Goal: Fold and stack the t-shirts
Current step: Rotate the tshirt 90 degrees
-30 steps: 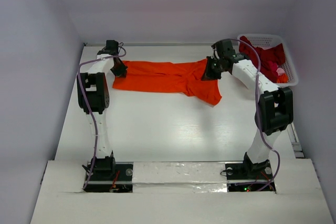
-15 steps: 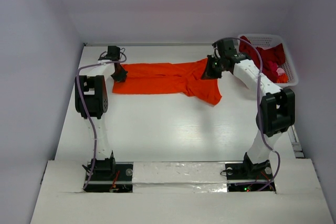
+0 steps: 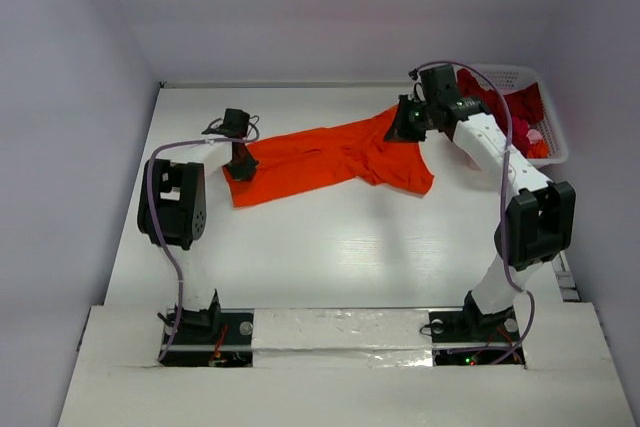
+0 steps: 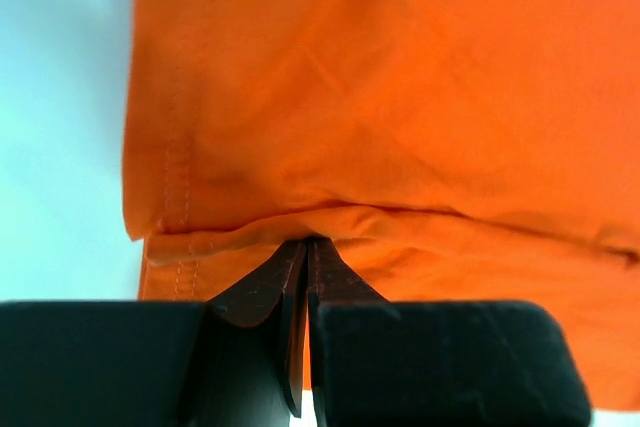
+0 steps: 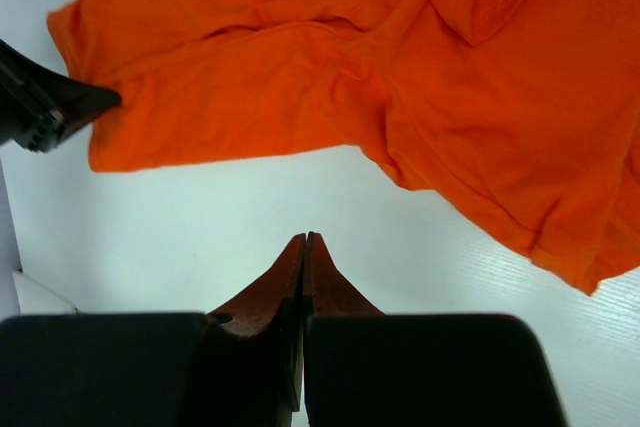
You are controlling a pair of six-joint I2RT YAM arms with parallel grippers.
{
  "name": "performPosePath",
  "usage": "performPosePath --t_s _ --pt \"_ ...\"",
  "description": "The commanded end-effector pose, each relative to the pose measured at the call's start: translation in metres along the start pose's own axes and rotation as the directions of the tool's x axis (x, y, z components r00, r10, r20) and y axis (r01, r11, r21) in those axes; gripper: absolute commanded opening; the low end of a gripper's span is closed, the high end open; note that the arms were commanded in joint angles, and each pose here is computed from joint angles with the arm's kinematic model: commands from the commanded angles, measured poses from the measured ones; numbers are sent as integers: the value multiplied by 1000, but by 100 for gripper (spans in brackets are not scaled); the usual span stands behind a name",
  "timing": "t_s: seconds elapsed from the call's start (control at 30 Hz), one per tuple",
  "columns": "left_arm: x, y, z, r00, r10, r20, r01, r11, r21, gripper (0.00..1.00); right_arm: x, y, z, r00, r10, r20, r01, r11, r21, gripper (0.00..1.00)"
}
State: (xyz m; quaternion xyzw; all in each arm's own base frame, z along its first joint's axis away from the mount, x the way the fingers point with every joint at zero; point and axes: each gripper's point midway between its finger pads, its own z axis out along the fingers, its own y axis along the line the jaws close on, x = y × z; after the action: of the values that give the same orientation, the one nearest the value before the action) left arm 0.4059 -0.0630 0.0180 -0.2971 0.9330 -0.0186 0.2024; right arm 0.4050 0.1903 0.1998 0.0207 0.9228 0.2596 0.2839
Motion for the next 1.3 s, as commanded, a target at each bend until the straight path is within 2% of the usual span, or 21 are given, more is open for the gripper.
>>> performPosePath --t_s 0.0,0.3,0.63,0.87,1.0,1.13,1.27 --pt "104 56 0 950 65 -305 -123 977 -176 0 -25 27 -29 995 -29 90 35 997 -67 0" --pt "205 86 -31 887 179 -426 -274 946 -172 0 -23 34 -44 993 -37 111 48 995 -93 0" --pt "273 83 -88 808 316 -497 -402 913 -74 0 -15 41 -56 992 -31 120 47 990 -133 0" --pt "335 72 -118 712 428 -556 -505 863 17 0 -13 44 -67 990 -33 136 53 988 -143 0" --pt "375 83 -131 627 506 -593 -593 803 59 0 -8 43 -72 990 -34 140 53 989 -141 0" --pt "404 88 -144 551 556 -622 -651 753 96 0 -7 45 -79 987 -35 154 58 988 -145 0" --pt "420 80 -155 501 608 -616 -697 705 130 0 -5 45 -82 987 -37 157 60 987 -148 0"
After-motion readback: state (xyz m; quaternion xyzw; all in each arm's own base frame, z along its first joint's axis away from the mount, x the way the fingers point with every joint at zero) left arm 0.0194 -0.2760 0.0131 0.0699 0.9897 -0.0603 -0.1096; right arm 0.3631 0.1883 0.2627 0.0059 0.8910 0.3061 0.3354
